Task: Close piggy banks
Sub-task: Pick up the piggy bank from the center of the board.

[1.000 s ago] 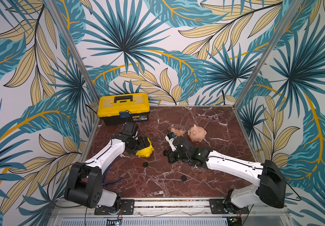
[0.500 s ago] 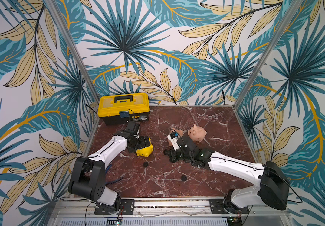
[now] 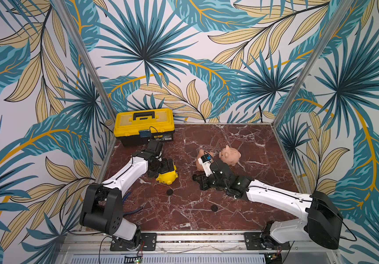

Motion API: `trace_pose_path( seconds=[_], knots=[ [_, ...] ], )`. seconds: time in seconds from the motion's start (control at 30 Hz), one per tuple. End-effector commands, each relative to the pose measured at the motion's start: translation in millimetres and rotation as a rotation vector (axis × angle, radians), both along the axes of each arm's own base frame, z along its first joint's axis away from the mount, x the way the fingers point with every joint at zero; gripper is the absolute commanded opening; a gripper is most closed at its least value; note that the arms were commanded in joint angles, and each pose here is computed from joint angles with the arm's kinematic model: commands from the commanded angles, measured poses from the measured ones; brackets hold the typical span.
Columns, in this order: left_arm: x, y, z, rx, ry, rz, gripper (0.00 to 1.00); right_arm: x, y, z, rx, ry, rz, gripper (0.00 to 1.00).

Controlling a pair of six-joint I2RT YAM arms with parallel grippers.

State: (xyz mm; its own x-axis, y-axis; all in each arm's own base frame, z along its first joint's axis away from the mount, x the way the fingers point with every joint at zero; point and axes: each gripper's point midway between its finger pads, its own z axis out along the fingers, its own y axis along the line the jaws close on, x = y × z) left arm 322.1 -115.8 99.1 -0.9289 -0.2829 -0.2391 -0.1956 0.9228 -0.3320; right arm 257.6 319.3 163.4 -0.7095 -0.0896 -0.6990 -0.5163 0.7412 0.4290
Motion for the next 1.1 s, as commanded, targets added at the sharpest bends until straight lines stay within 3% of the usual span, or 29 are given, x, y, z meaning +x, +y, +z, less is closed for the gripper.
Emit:
trace_pose_path(
  seconds=[0.0, 0.63, 0.8, 1.07],
  knots=[
    [6.5, 1.5, 11.1, 0.014, -0.026, 0.013, 1.0, 0.8, -6.1, 0.9, 0.008, -0.022, -0.015, 0.0],
    [-0.9, 4.4, -16.4, 0.083, 0.056, -0.042, 0.99, 0.8, -11.5, -2.2, 0.017, -0.02, -0.024, 0.0],
    [-2.4, -2.8, -12.5, 0.048, 0.049, -0.079, 0.95, 0.8, -13.2, -2.5, 0.017, -0.023, -0.023, 0.0],
    [-8.6, -36.9, -13.9, -0.111, 0.018, -0.239, 0.94, -1.1, -26.1, -11.6, 0.02, -0.049, -0.045, 0.0]
  ],
)
